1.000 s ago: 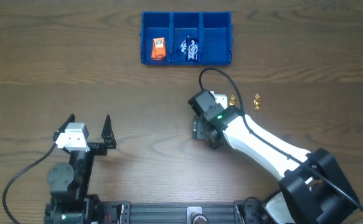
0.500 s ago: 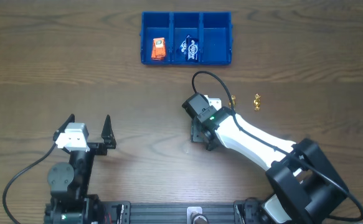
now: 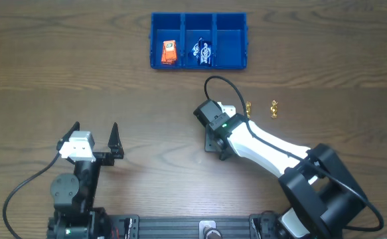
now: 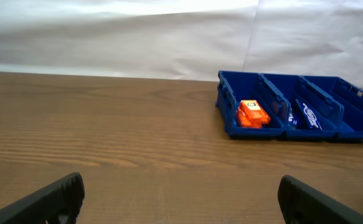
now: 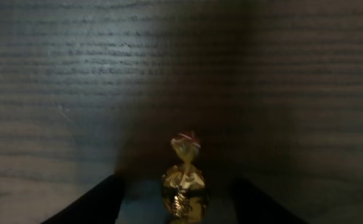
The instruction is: Sort Candies Into Trays
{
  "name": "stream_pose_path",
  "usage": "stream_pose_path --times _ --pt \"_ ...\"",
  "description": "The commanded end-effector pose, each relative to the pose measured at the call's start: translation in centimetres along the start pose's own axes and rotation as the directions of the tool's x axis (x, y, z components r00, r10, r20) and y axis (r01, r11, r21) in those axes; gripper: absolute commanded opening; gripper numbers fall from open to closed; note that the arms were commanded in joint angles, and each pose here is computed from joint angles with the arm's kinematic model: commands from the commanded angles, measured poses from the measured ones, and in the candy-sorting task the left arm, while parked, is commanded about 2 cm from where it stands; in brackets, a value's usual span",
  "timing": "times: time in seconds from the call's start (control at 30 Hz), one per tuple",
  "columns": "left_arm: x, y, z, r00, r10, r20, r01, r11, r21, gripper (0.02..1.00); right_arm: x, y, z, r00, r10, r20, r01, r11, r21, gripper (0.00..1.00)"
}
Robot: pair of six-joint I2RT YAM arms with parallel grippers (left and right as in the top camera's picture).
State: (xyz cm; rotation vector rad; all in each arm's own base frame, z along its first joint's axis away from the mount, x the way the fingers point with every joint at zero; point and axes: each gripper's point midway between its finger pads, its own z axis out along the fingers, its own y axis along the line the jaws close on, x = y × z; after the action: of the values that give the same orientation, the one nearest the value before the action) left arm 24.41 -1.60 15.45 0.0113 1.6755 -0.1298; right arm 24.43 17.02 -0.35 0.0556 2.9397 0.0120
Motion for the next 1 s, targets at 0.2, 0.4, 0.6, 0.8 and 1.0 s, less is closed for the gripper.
stream_pose_path --times 0.2,0.4,0.6,0.8,1.0 --pt "1.7 -0.3 0.1 0.999 -0.008 -0.048 0.009 1.0 0.02 0.998 0.1 -0.8 0.8 0.999 0.033 -0.008 -0.033 0.999 0.028 0.43" --pt "1.6 -0.3 0.1 0.999 -0.008 -0.047 0.008 1.0 0.02 0.998 0.1 -0.8 0.8 0.999 0.041 -0.008 -0.041 0.999 0.028 0.303" --pt "1.6 -0.3 0.1 0.999 -0.008 -0.047 0.008 1.0 0.02 0.998 0.1 -0.8 0.8 0.998 0.058 -0.007 -0.058 0.998 0.029 0.237" --pt "1.6 -0.3 0.1 0.999 -0.008 -0.047 0.008 1.0 0.02 0.998 -0.4 -0.5 0.1 0.998 0.06 0.014 -0.06 0.998 0.009 0.183" --pt "1.6 -0.3 0.1 0.999 -0.008 -0.047 0.008 1.0 0.02 0.998 -5.8 0.6 -10.0 0.962 0.022 0.273 0.004 0.996 -0.093 0.172"
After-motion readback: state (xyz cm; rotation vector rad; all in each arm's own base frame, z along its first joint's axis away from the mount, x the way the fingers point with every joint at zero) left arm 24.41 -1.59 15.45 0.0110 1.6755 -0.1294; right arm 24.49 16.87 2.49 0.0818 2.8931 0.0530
